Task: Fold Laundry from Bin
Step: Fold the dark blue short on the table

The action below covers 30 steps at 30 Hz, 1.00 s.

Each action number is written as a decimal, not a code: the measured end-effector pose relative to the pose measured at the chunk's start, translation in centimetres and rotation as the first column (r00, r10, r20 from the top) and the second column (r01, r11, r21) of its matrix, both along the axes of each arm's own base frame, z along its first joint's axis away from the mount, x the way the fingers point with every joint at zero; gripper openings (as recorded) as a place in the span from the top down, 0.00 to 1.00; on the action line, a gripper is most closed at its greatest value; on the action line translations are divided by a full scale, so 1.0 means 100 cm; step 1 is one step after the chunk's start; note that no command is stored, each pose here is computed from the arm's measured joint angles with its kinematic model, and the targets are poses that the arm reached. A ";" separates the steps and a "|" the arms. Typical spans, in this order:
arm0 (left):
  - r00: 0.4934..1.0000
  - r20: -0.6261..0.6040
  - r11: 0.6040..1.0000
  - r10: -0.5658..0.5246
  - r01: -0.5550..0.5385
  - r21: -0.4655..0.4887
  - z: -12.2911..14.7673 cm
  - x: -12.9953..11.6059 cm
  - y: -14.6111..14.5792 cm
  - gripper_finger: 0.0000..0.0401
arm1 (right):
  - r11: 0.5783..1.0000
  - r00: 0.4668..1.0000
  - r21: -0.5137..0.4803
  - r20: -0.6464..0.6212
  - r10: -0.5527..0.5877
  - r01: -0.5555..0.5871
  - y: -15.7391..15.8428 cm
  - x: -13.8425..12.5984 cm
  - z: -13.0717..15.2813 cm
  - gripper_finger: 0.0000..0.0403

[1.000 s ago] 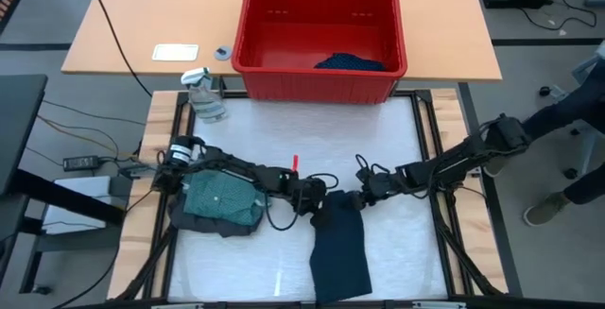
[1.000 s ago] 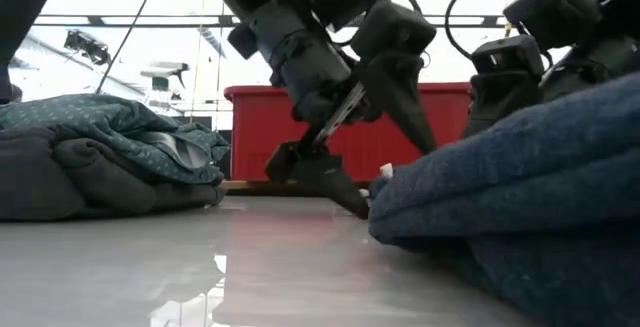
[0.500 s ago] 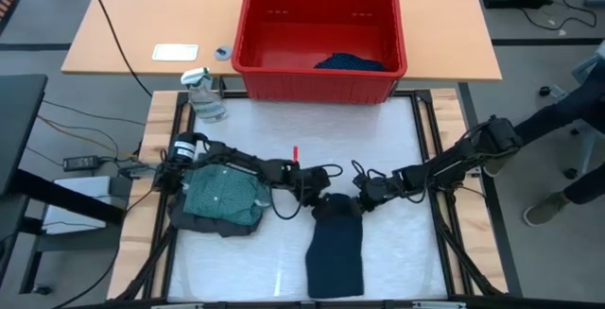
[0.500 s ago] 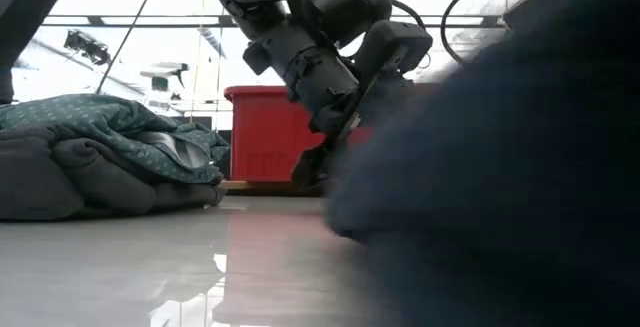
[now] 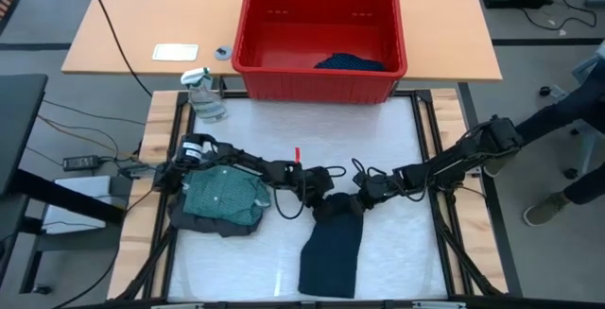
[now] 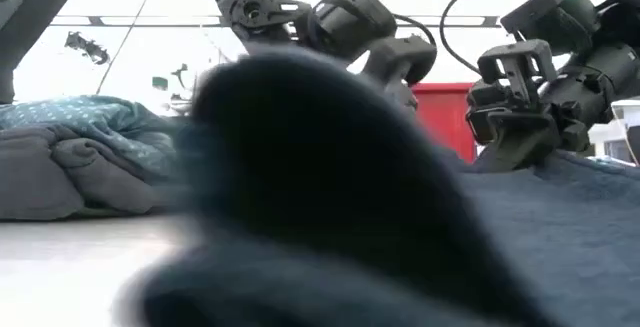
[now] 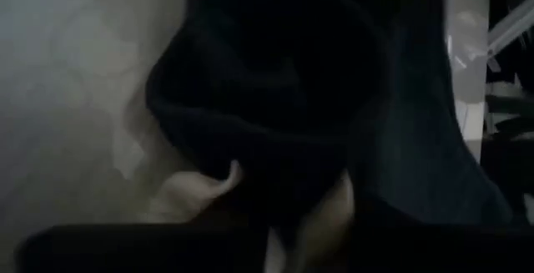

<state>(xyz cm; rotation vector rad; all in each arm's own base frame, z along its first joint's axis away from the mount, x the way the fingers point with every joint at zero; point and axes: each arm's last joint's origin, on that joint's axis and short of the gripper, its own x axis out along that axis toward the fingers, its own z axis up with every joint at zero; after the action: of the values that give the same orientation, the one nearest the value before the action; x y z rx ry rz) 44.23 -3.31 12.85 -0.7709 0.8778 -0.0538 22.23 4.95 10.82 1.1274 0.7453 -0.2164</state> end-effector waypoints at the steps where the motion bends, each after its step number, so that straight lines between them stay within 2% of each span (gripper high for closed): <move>1: 1.000 0.014 1.000 -0.004 0.004 0.008 0.005 0.000 0.003 0.87 | 1.000 1.000 -0.014 0.008 0.004 -0.004 -0.001 -0.001 0.003 0.95; 3: 0.999 0.051 1.000 -0.010 0.008 0.022 0.018 -0.001 0.012 0.96 | 0.999 0.999 -0.033 0.054 -0.005 0.007 -0.005 -0.002 0.013 0.95; 5: 0.995 0.101 0.999 -0.008 0.004 0.040 0.035 -0.003 0.023 0.97 | 0.998 0.998 -0.060 0.066 -0.022 0.026 -0.009 -0.003 0.024 0.95; 8: 0.982 0.186 0.993 -0.037 0.016 0.117 0.059 -0.007 0.041 0.97 | 0.983 0.998 -0.184 0.064 0.003 0.009 -0.016 -0.003 0.043 0.95; 10: 0.968 0.242 0.982 -0.070 0.025 0.186 0.075 -0.011 0.053 0.97 | 0.954 0.997 -0.301 0.069 0.022 0.000 -0.021 -0.001 0.061 0.95; 13: 0.939 0.312 0.948 -0.145 0.042 0.315 0.097 -0.018 0.069 0.97 | 0.869 0.998 -0.495 0.051 0.043 -0.012 -0.030 0.001 0.093 0.95; 17: 0.895 0.392 0.890 -0.212 0.011 0.456 0.130 -0.032 0.090 0.97 | 0.704 0.999 -0.710 0.019 0.043 -0.017 -0.043 0.002 0.147 0.95; 22: 0.854 0.474 0.798 -0.217 -0.124 0.589 0.177 -0.056 0.110 0.97 | 0.506 0.997 -0.862 0.004 0.083 -0.039 -0.052 0.005 0.206 0.95; 25: 0.811 0.536 0.757 -0.236 -0.192 0.624 0.201 -0.068 0.114 0.98 | 0.401 0.995 -0.916 0.010 0.104 -0.032 -0.053 0.006 0.229 0.95; 27: 0.786 0.569 0.754 -0.240 -0.218 0.619 0.209 -0.070 0.112 0.98 | 0.371 0.994 -0.928 0.007 0.111 -0.035 -0.053 0.006 0.236 0.95; 30: 0.790 0.557 0.769 -0.256 -0.183 0.613 0.206 -0.066 0.099 0.98 | 0.378 0.992 -0.924 -0.013 0.128 -0.061 -0.048 0.005 0.230 0.95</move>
<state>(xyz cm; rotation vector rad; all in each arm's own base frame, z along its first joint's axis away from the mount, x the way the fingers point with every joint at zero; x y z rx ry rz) 37.61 6.60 33.43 -0.0431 0.2251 -0.0335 22.77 0.12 33.87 -0.0295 0.4812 -0.4358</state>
